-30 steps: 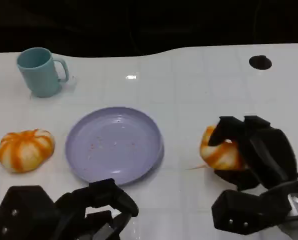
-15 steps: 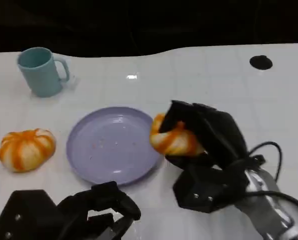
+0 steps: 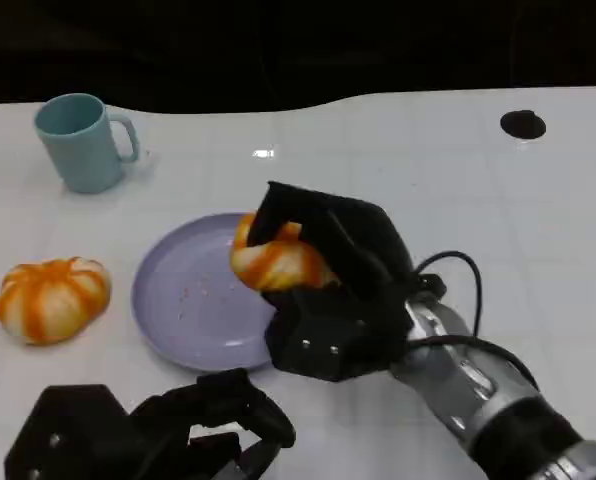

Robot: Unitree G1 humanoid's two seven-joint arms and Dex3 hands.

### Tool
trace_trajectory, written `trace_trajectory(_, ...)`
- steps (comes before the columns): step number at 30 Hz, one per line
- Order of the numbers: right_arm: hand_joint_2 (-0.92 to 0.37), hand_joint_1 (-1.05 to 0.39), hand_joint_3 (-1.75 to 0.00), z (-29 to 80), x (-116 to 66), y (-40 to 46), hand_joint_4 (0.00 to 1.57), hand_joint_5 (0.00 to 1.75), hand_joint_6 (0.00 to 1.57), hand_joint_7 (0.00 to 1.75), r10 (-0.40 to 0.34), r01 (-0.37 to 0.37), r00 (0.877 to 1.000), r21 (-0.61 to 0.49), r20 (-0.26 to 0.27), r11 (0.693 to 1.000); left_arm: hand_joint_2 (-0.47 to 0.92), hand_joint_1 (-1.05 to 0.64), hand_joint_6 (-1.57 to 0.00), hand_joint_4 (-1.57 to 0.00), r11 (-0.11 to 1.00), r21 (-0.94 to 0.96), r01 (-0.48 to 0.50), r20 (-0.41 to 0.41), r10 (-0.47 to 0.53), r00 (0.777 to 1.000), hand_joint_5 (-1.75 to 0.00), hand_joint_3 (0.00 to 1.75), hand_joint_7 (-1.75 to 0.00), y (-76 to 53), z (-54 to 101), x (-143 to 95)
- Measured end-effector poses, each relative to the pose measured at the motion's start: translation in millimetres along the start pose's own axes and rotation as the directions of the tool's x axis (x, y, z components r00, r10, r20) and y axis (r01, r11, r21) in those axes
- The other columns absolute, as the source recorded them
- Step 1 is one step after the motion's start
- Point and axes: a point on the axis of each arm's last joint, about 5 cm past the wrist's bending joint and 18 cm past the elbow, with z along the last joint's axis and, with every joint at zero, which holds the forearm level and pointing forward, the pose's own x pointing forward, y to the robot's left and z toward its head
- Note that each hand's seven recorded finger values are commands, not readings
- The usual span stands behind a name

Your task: Grasp the bread from the table and place it into the plate.

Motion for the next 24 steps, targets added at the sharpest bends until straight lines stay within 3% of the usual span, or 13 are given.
trace_trajectory(1,-0.41,-0.15,-1.21,1.2,2.0,1.7,0.90,1.75,0.66,1.65,0.008,-0.008,1.000,0.000,-0.006,1.000,0.90,-0.31,-0.60,-0.70,1.000,0.000,0.001,0.000,-0.001,1.000,-1.75,0.59,-1.49,-0.4,0.0,0)
trace_trajectory(4,-0.46,-0.16,-1.06,4.8,7.7,5.3,0.84,1.75,0.73,1.27,0.027,-0.027,0.999,0.008,-0.027,1.000,0.90,-0.31,-0.60,-0.70,1.000,0.004,0.000,0.002,0.000,1.000,-1.75,0.60,-1.49,-1.7,0.4,0)
trace_trajectory(6,-0.58,-0.16,-0.76,6.7,10.7,6.6,0.71,1.72,0.78,0.80,0.040,-0.040,0.998,0.022,-0.041,0.999,0.90,-0.31,-0.60,-0.70,1.000,0.007,-0.004,0.001,0.004,1.000,-1.75,0.60,-1.50,-2.2,0.5,0)
trace_trajectory(7,-0.63,-0.16,-0.66,7.5,11.9,7.0,0.69,1.70,0.82,0.67,0.061,-0.059,0.997,0.035,-0.053,0.998,0.90,-0.31,-0.60,-0.70,1.000,0.007,-0.004,0.001,0.004,1.000,-1.75,0.60,-1.50,-2.2,0.4,0)
trace_trajectory(8,-0.71,-0.21,-0.50,8.3,12.9,7.1,0.56,1.36,0.74,0.48,0.085,-0.083,0.994,0.049,-0.061,0.995,0.90,-0.31,-0.60,-0.70,1.000,0.007,-0.004,0.001,0.004,1.000,-1.75,0.61,-1.50,-2.3,0.3,0)
trace_trajectory(9,-0.78,-0.24,-0.37,8.5,13.8,6.8,0.53,1.11,0.71,0.36,0.119,-0.114,0.991,0.064,-0.070,0.991,0.90,-0.31,-0.60,-0.70,1.000,0.007,-0.005,0.001,0.005,1.000,-1.75,0.61,-1.50,-2.3,0.3,0)
trace_trajectory(11,-0.89,-0.38,-0.22,7.8,14.3,6.2,0.27,0.61,0.51,0.12,0.190,-0.183,0.978,0.084,-0.084,0.979,0.90,-0.32,-0.59,-0.70,1.000,0.006,-0.005,0.000,0.005,1.000,-1.75,0.61,-1.50,-2.2,0.3,0)
trace_trajectory(15,-0.92,-0.57,-0.29,5.1,14.1,3.5,0.03,0.33,0.25,0.01,0.341,-0.337,0.935,0.054,-0.098,0.940,0.89,-0.31,-0.59,-0.69,1.000,0.006,-0.008,0.001,0.008,1.000,-1.75,0.61,-1.50,-1.7,0.4,-1)
trace_trajectory(22,-0.92,-0.76,-0.40,7.6,17.0,-7.6,0.00,0.10,0.10,0.00,0.492,-0.498,0.863,-0.029,-0.114,0.867,0.89,-0.32,-0.59,-0.70,1.000,-0.004,-0.006,0.003,0.006,1.000,-1.75,0.62,-1.50,-0.9,1.2,0)
trace_trajectory(24,-0.92,-0.76,-0.40,9.1,17.8,-11.5,0.01,0.09,0.10,0.00,0.508,-0.515,0.854,-0.044,-0.113,0.856,0.88,-0.32,-0.59,-0.71,1.000,-0.004,-0.005,0.005,0.006,1.000,-1.75,0.62,-1.49,-0.5,1.5,1)
